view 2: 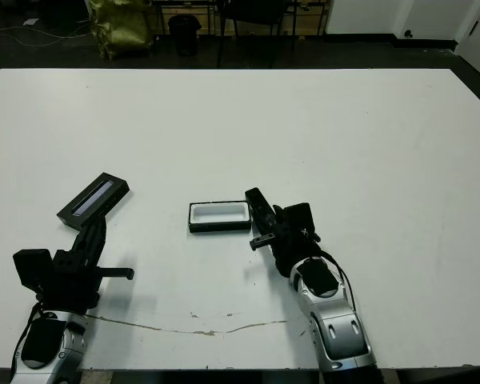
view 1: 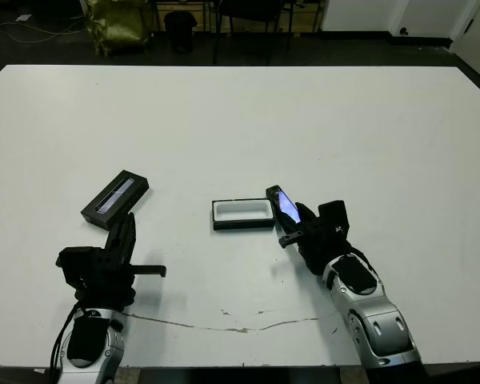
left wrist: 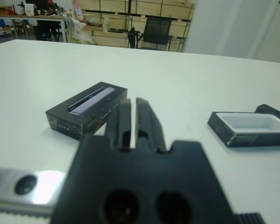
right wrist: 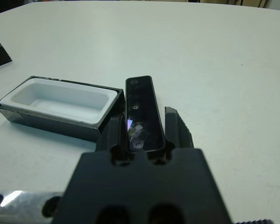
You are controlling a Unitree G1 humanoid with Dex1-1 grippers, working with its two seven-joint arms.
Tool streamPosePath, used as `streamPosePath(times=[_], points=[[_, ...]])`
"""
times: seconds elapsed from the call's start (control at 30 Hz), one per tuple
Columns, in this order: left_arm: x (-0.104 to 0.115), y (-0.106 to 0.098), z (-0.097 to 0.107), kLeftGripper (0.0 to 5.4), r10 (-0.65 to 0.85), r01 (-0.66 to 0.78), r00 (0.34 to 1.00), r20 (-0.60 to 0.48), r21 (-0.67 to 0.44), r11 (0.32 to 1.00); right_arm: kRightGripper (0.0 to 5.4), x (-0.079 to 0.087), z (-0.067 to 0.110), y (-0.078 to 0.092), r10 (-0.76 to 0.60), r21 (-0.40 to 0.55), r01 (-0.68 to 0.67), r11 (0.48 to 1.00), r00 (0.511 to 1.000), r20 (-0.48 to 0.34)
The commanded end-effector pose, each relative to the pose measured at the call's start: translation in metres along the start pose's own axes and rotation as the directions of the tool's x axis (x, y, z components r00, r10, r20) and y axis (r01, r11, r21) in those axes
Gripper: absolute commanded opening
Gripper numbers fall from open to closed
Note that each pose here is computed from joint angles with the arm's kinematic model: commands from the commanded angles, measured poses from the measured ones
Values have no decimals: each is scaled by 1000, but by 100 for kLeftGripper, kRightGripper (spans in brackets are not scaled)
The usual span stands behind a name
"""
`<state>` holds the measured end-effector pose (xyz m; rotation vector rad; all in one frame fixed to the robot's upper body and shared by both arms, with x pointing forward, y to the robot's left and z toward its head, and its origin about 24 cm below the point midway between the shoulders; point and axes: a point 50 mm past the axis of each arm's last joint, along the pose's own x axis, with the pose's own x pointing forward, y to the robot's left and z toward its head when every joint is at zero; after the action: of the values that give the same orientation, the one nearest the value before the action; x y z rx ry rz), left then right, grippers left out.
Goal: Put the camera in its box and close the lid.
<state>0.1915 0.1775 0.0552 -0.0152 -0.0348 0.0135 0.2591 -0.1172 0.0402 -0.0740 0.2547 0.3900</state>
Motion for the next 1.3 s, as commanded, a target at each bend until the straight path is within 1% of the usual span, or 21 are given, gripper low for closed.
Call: streamPosePath(times=[0.03, 0.13, 0.23, 0.33, 0.4, 0.47, 0.57, 0.63, 0.67, 0.77, 0.8, 0.87, 0.9, 0.93, 1.0, 1.07, 1.2, 1.3], points=[[-2, 3, -6, 0, 7, -6, 1000, -27, 7, 1000, 64, -7, -26, -8, -22, 7, 23, 1000, 989, -145], [-2, 3, -7, 0, 12, -11, 999, -32, 14, 1000, 64, -8, -19, -15, -23, 7, 24, 1000, 992, -121], [-2, 3, -7, 0, 12, -12, 999, -30, 2, 1000, 64, -8, -7, -28, -18, 12, 19, 1000, 996, -88], [-2, 3, -7, 0, 10, -10, 999, -32, 12, 1000, 64, -8, 6, -45, -24, 4, 24, 1000, 999, -38], [-2, 3, -7, 0, 11, -10, 999, -34, 16, 1000, 64, -9, 15, -58, -63, -13, 63, 998, 998, -27], [-2, 3, -7, 0, 13, -13, 999, -36, 12, 1000, 64, -9, 24, -71, -94, -8, 94, 996, 995, -14], [-2, 3, -7, 0, 4, -4, 1000, -29, 4, 1000, 64, -10, 41, -93, -118, -5, 118, 993, 992, 46], [-2, 3, -7, 0, 5, -5, 999, -33, 4, 1000, 64, -9, 52, -105, -126, 4, 126, 992, 990, 70], [-2, 3, -7, 0, 5, -5, 999, -33, 1, 1000, 64, -9, 58, -112, -128, -10, 130, 992, 988, 83], [-2, 3, -7, 0, 4, -4, 1000, -31, 0, 1000, 64, -6, 76, -124, -121, -39, 125, 991, 988, 99], [-2, 2, -7, 0, 5, -4, 999, -32, 5, 1000, 64, -6, 83, -126, -105, -66, 112, 992, 989, 100], [-2, 2, -7, 0, 5, -4, 999, -34, 9, 1000, 64, -5, 96, -129, -55, -161, 71, 984, 993, 99], [-2, 2, -7, 0, 4, -4, 999, -34, 8, 1000, 64, -4, 101, -131, -31, -194, 50, 980, 995, 96], [-2, 2, -7, 0, 4, -4, 999, -35, 7, 1000, 64, -2, 105, -132, 2, -205, 17, 979, 996, 89], [-2, 2, -7, 0, 2, -1, 999, -34, 8, 1000, 64, 5, 112, -132, 115, -169, -100, 980, 990, 81], [-2, 2, -6, 0, 5, -5, 999, -38, 9, 1000, 64, 10, 118, -131, 214, -190, -197, 962, 974, 75], [-2, 1, -4, 0, 14, -13, 999, -49, 25, 1000, 64, 19, 129, -125, 356, -230, -341, 911, 934, 26], [-2, 1, -4, 0, 11, -9, 999, -42, 29, 1000, 64, 24, 136, -119, 462, -251, -449, 858, 887, -10]])
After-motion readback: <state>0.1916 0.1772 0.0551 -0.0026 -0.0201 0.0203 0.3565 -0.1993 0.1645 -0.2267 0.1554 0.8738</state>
